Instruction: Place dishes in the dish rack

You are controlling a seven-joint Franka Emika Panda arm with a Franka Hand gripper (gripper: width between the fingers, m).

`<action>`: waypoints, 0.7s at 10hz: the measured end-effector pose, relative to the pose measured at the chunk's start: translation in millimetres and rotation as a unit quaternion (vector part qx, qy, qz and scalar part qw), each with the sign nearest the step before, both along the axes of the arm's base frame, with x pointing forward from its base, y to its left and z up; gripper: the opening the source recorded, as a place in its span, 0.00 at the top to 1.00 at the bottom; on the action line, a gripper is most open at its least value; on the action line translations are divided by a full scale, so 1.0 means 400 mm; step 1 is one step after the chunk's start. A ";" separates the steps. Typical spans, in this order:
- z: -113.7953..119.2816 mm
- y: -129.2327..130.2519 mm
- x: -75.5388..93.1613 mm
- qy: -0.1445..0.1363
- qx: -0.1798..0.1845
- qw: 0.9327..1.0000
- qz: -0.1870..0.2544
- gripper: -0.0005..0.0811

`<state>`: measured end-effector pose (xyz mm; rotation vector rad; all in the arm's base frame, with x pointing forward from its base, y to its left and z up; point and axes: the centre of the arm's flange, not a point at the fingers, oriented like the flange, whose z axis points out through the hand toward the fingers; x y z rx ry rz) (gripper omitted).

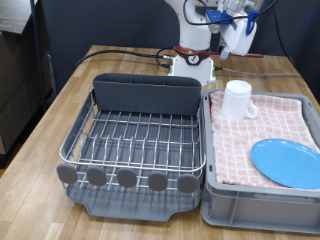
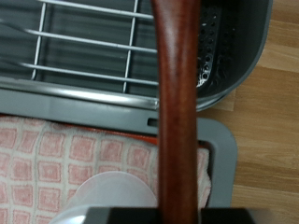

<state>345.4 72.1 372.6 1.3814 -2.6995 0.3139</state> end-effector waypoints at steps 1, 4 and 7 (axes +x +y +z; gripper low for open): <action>0.009 -0.016 -0.016 -0.006 0.006 1.000 0.004 0.88; -0.001 -0.020 -0.013 0.002 0.016 1.000 0.009 0.88; -0.013 -0.055 -0.011 -0.002 0.041 0.999 0.009 0.88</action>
